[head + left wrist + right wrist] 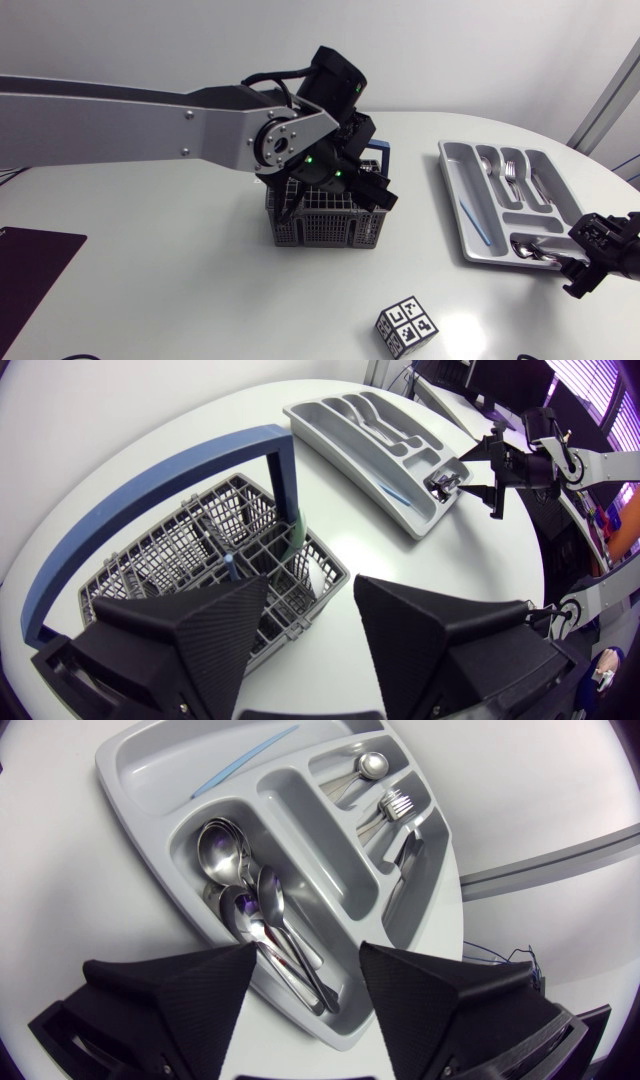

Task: Transfer all utensils from the basket to the drawer tray.

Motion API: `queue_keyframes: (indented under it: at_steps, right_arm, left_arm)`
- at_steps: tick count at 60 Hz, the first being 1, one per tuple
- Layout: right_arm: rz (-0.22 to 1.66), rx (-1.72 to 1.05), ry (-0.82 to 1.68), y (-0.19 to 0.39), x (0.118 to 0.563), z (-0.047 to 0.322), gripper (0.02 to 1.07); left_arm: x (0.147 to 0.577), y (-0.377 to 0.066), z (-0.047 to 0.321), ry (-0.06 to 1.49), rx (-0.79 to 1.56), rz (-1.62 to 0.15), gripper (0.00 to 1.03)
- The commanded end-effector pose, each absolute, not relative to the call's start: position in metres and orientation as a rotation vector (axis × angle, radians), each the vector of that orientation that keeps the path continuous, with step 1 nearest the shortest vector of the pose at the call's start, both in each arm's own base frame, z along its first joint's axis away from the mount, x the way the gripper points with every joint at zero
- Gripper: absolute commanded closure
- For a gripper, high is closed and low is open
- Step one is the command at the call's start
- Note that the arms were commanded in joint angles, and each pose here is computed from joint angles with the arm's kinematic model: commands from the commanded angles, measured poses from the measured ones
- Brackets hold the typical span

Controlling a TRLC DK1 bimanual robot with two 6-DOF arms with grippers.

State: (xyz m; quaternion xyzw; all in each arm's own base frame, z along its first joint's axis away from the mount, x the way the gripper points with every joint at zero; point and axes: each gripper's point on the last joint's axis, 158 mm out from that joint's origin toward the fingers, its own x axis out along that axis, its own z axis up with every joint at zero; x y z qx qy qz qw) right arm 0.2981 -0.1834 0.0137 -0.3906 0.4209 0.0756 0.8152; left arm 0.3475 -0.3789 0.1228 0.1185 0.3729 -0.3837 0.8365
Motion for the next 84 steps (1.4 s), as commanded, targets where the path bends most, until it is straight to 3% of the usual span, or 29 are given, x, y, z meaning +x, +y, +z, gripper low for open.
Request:
queue_keyframes:
  at_steps: [1, 9, 14, 20, 28, 47, 84]
  right_arm:
    - [0.141, -0.811, 0.897, -0.179, 0.293, 0.022, 0.07]
    - [0.126, -0.782, 0.862, -0.165, 0.294, 0.043, 0.07]
    - [0.139, -0.774, 0.840, -0.150, 0.294, 0.053, 0.07]
    - [0.149, -0.756, 0.812, -0.133, 0.296, 0.064, 0.07]
    - [0.165, -0.750, 0.789, -0.117, 0.296, 0.072, 0.07]
    - [0.192, -0.749, 0.760, -0.087, 0.299, 0.081, 0.07]
    - [0.234, -0.763, 0.768, -0.062, 0.298, 0.073, 0.07]
  left_arm:
    - [0.352, -0.390, 0.121, 0.784, 0.252, -0.812, 0.46]
    - [0.355, -0.393, 0.115, 0.800, 0.238, -0.797, 0.49]
    - [0.358, -0.394, 0.109, 0.812, 0.235, -0.778, 0.60]
    - [0.360, -0.395, 0.103, 0.825, 0.240, -0.769, 0.62]
    - [0.360, -0.397, 0.098, 0.838, 0.238, -0.767, 0.70]
    - [0.359, -0.400, 0.093, 0.855, 0.240, -0.769, 1.00]
    - [0.345, -0.397, 0.117, 0.864, 0.165, -0.830, 1.00]
